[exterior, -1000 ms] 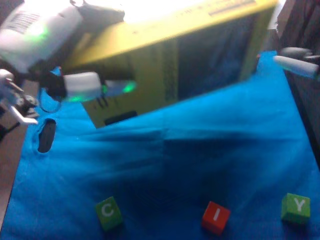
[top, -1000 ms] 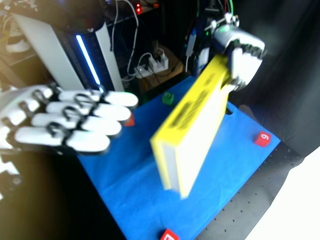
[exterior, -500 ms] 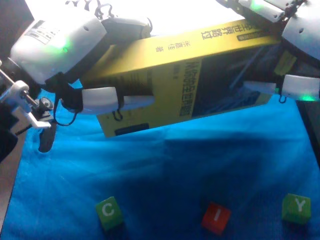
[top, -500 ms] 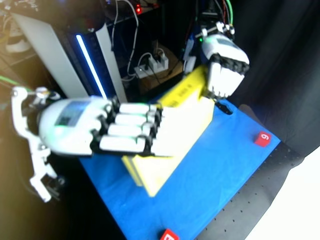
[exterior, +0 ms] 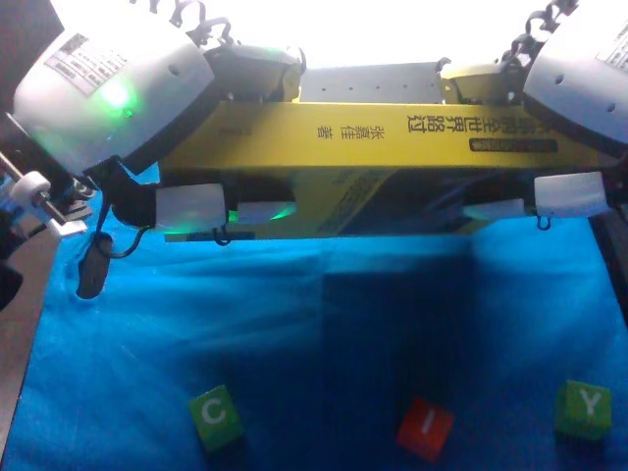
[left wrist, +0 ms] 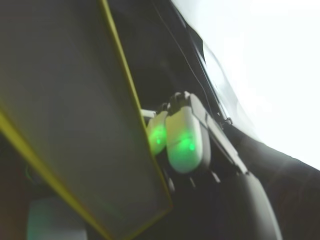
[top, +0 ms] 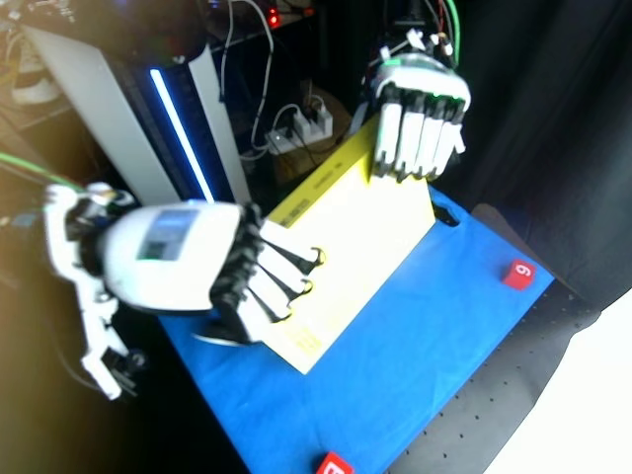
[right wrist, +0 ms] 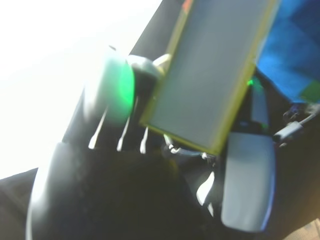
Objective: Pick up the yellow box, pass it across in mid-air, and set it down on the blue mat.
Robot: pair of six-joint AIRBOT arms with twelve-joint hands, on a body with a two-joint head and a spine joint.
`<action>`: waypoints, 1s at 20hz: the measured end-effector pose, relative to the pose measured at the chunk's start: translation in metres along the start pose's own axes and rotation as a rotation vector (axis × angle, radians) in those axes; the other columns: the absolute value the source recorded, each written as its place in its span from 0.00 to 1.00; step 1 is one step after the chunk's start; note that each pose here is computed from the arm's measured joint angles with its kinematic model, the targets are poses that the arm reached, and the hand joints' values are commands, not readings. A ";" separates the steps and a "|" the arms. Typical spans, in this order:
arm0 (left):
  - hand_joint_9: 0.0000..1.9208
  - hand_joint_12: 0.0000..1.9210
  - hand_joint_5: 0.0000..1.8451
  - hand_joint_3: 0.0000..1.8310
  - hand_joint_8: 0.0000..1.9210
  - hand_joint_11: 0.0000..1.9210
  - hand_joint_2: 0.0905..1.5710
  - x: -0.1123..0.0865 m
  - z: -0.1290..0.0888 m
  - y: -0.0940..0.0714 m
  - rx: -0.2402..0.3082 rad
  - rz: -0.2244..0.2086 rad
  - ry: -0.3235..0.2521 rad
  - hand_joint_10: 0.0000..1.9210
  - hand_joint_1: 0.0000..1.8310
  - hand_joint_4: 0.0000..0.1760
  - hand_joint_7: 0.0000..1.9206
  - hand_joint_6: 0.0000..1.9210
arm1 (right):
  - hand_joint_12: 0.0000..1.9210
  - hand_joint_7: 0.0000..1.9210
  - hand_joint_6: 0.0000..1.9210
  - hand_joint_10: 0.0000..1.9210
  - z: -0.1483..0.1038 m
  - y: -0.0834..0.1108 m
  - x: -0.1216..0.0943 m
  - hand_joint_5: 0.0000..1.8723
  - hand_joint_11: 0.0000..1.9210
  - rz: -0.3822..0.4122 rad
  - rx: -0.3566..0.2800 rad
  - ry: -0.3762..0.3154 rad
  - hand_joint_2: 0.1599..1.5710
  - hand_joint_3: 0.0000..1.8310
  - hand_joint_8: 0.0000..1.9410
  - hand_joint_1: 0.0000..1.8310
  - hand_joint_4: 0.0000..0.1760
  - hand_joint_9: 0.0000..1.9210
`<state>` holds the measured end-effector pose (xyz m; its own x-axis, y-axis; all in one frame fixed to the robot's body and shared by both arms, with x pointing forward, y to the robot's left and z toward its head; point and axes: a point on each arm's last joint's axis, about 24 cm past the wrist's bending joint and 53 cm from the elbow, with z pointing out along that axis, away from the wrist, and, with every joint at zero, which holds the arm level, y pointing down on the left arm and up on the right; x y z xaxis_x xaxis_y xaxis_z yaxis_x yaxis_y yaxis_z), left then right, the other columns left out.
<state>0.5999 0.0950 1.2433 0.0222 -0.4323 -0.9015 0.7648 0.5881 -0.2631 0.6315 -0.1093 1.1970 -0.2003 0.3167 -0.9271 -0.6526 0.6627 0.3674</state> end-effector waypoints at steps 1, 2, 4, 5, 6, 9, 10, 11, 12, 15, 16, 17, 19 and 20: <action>0.28 0.95 0.50 0.00 0.82 0.23 0.81 0.001 -0.001 0.004 -0.019 -0.033 0.000 0.83 0.68 0.00 0.35 0.97 | 1.00 0.70 1.00 1.00 0.002 -0.001 -0.002 0.63 0.82 -0.006 0.002 -0.001 0.75 0.00 1.00 0.82 0.00 0.77; 0.26 0.95 0.55 0.00 0.80 0.21 0.81 -0.001 -0.002 0.008 -0.042 -0.061 -0.013 0.82 0.69 0.00 0.34 0.99 | 1.00 0.70 1.00 1.00 0.003 -0.001 -0.007 0.63 0.82 -0.011 0.000 -0.012 0.75 0.00 1.00 0.80 0.00 0.77; 0.01 0.12 0.02 0.00 0.05 0.01 0.69 -0.007 -0.007 0.014 -0.059 -0.068 -0.032 0.05 0.29 0.35 0.01 0.06 | 1.00 0.72 1.00 1.00 0.005 0.002 -0.013 0.65 0.82 -0.011 -0.009 -0.032 0.75 0.00 1.00 0.79 0.00 0.77; 0.00 0.00 0.00 0.00 0.00 0.00 0.67 -0.020 -0.011 0.021 -0.085 -0.123 -0.088 0.00 0.29 0.68 0.00 0.00 | 1.00 0.73 1.00 1.00 0.005 -0.005 -0.014 0.65 0.82 -0.007 0.019 -0.028 0.74 0.00 1.00 0.80 0.00 0.78; 0.00 0.00 0.00 0.00 0.00 0.00 0.67 -0.022 -0.011 0.020 -0.083 -0.125 -0.098 0.00 0.29 0.68 0.00 0.00 | 1.00 0.73 1.00 1.00 0.005 -0.008 -0.014 0.65 0.82 -0.009 0.028 -0.022 0.74 0.00 1.00 0.80 0.00 0.78; 0.00 0.00 0.00 0.00 0.00 0.00 0.63 -0.038 -0.019 0.034 -0.122 -0.120 -0.151 0.00 0.29 0.84 0.00 0.00 | 1.00 0.74 1.00 1.00 -0.003 -0.025 -0.020 0.64 0.84 -0.027 0.075 -0.010 0.75 0.01 1.00 0.81 0.00 0.80; 0.00 0.00 0.00 0.00 0.00 0.00 0.63 -0.034 -0.021 0.037 -0.135 -0.124 -0.139 0.00 0.32 0.84 0.00 0.00 | 1.00 0.70 1.00 1.00 -0.004 -0.025 -0.023 0.60 0.83 -0.031 0.076 -0.017 0.75 0.01 1.00 0.82 0.00 0.78; 0.00 0.00 0.00 0.00 0.00 0.00 0.62 -0.029 -0.023 0.038 -0.143 -0.126 -0.123 0.00 0.32 0.79 0.00 0.00 | 1.00 0.70 1.00 1.00 -0.005 -0.024 -0.026 0.59 0.83 -0.030 0.076 -0.022 0.75 0.01 1.00 0.80 0.00 0.78; 0.00 0.00 0.00 0.00 0.00 0.00 0.61 -0.025 -0.026 0.040 -0.155 -0.127 -0.107 0.00 0.30 0.79 0.00 0.00 | 1.00 0.73 1.00 1.00 -0.007 -0.021 -0.030 0.63 0.85 -0.033 0.071 -0.028 0.75 0.01 1.00 0.81 0.00 0.80; 0.00 0.00 0.00 0.00 0.00 0.00 0.62 -0.028 -0.045 0.062 -0.240 -0.119 -0.101 0.00 0.27 0.76 0.00 0.00 | 1.00 0.73 1.00 1.00 -0.021 -0.017 -0.042 0.64 0.84 -0.052 0.076 -0.035 0.72 0.00 1.00 0.86 0.00 0.80; 0.00 0.00 0.00 0.00 0.00 0.00 0.62 -0.032 -0.052 0.071 -0.279 -0.122 -0.113 0.00 0.30 0.94 0.00 0.00 | 1.00 0.73 1.00 1.00 -0.025 -0.017 -0.047 0.62 0.84 -0.053 0.084 -0.041 0.72 0.00 1.00 0.85 0.00 0.80; 0.00 0.00 0.00 0.00 0.00 0.00 0.62 -0.036 -0.058 0.079 -0.312 -0.120 -0.123 0.00 0.31 0.99 0.00 0.00 | 1.00 0.72 1.00 1.00 -0.030 -0.017 -0.051 0.61 0.83 -0.055 0.092 -0.045 0.71 0.00 1.00 0.87 0.00 0.79; 0.00 0.00 0.00 0.01 0.00 0.00 0.65 -0.040 -0.070 0.085 -0.344 -0.110 -0.132 0.00 0.32 1.00 0.00 0.00 | 1.00 0.72 1.00 1.00 -0.041 -0.016 -0.058 0.61 0.82 -0.065 0.102 -0.048 0.69 0.00 1.00 0.91 0.00 0.78; 0.00 0.00 0.00 0.01 0.00 0.00 0.66 -0.040 -0.074 0.085 -0.349 -0.111 -0.137 0.00 0.33 1.00 0.00 0.00 | 1.00 0.72 1.00 1.00 -0.043 -0.018 -0.056 0.60 0.82 -0.066 0.108 -0.044 0.69 0.00 1.00 0.92 0.00 0.78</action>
<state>0.6163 0.2129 1.2317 0.0557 -0.5800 -0.8127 0.5029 0.7195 -0.4790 0.6228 -0.1686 1.2396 -0.1259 0.2981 -0.9462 -0.5803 0.7515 0.3140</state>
